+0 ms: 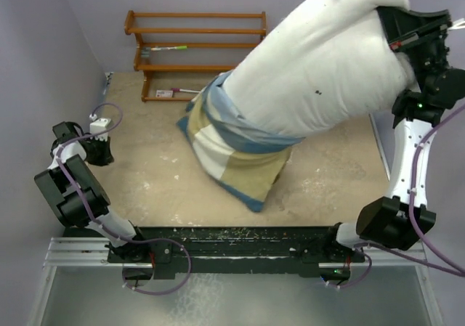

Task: Remove the pillowcase from the pillow
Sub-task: Remove the pillow from the pillowcase.

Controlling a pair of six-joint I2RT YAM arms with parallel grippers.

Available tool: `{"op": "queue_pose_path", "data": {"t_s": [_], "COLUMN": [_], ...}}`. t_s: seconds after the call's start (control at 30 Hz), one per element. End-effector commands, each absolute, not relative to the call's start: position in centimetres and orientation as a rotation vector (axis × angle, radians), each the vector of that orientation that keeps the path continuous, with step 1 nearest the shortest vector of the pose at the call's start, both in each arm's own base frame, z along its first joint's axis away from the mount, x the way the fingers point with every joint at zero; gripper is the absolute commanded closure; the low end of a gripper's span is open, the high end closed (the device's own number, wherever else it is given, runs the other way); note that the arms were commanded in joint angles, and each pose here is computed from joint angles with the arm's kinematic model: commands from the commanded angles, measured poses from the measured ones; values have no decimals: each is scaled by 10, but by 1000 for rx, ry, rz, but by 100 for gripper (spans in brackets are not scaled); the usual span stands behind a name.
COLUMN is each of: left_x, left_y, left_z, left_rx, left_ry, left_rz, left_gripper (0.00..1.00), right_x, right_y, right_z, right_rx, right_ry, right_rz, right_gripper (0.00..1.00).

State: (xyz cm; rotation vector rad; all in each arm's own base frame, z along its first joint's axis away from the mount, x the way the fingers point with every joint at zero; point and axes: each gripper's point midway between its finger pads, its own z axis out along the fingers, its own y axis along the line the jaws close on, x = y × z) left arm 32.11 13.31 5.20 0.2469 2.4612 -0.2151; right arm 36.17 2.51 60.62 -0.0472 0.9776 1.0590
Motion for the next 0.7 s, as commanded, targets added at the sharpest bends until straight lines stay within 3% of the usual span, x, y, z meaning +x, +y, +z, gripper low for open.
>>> {"op": "queue_pose_path", "data": {"t_s": [0.0,0.07,0.1,0.13,0.2,0.23,0.33,0.5,0.67], "left_x": [320,320,320,320,316,310,294,279,272], "left_y": [150,134,118,98,59,40,-16,-75,-117], "left_z": [70,90,114,142,216,252,348,453,508], "left_rx": [344,375,406,447,531,573,747,912,954], "left_ry": [2436,2381,2316,2235,2026,1925,1684,1423,1261], "left_rz": [-60,-186,-292,-397,-566,-633,-734,-817,-815], "left_gripper": [100,100,91,67,10,1,0,0,0], "right_x": [280,271,270,270,276,281,286,278,264], "right_y": [1,26,46,75,119,138,182,217,224], "right_z": [700,711,714,712,704,697,674,663,683], "right_rx": [-3,-130,-200,-277,-394,-432,-517,-619,-677], "right_ry": [537,555,570,598,663,694,758,815,797], "right_rz": [980,982,977,1012,1062,1088,1150,1188,1148], "right_gripper": [100,100,100,100,100,100,100,100,100]}}
